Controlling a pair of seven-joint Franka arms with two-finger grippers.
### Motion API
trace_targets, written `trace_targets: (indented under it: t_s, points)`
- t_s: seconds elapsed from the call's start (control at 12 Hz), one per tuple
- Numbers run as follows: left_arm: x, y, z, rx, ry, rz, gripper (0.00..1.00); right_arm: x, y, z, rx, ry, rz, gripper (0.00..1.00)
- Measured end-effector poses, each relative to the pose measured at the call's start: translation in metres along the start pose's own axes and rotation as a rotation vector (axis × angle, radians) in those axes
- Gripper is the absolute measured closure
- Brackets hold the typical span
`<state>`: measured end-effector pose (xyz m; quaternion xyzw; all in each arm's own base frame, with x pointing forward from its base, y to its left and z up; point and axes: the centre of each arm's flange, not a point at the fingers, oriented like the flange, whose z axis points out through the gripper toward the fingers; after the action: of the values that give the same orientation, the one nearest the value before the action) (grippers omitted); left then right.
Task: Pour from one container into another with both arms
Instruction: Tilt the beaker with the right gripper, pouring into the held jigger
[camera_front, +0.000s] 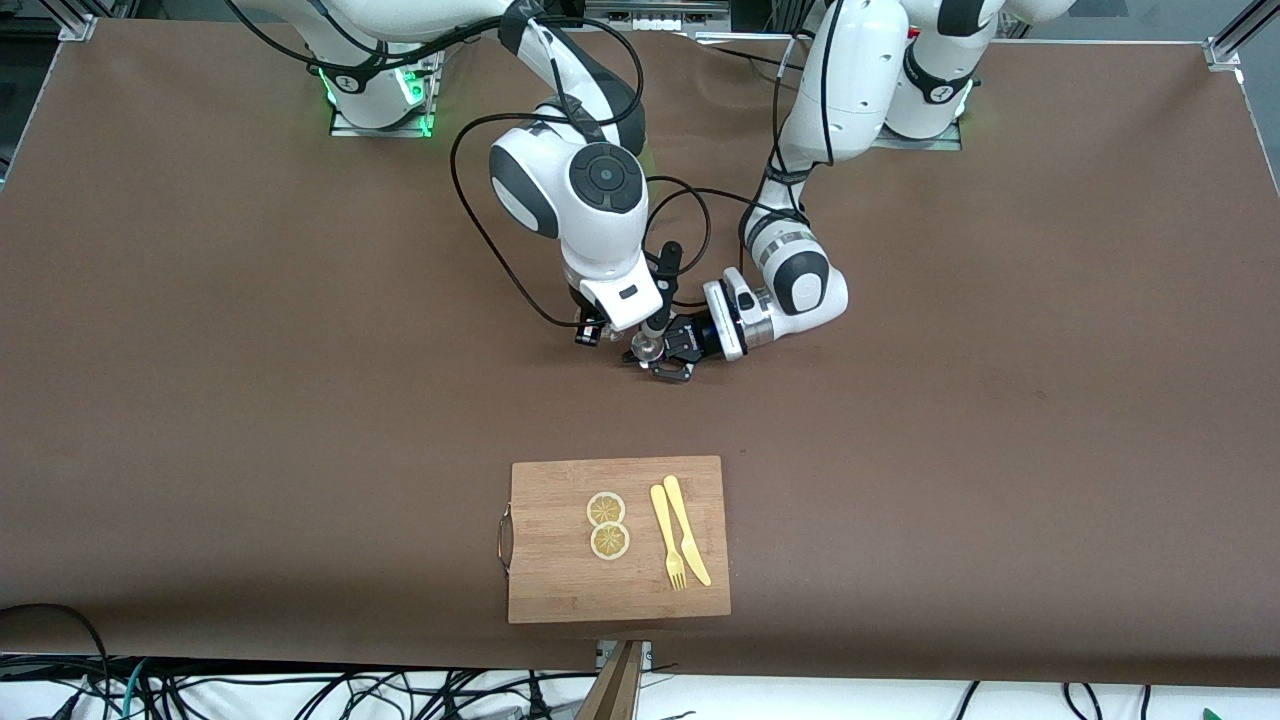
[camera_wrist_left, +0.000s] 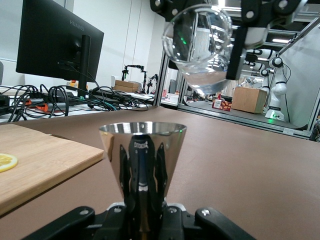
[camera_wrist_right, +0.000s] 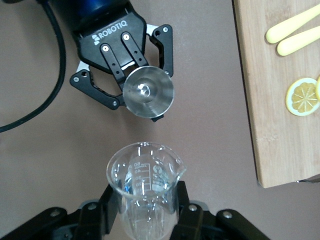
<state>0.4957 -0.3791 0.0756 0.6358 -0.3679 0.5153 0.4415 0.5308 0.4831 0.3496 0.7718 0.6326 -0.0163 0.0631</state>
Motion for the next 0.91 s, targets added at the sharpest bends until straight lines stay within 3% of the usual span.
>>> trace_targets:
  t_s: [0.91]
  points:
    - [0.0013, 0.0128, 0.0117, 0.012, -0.008, 0.005, 0.91, 0.0101, -0.006, 0.0067, -0.108, -0.04, -0.028, 0.51]
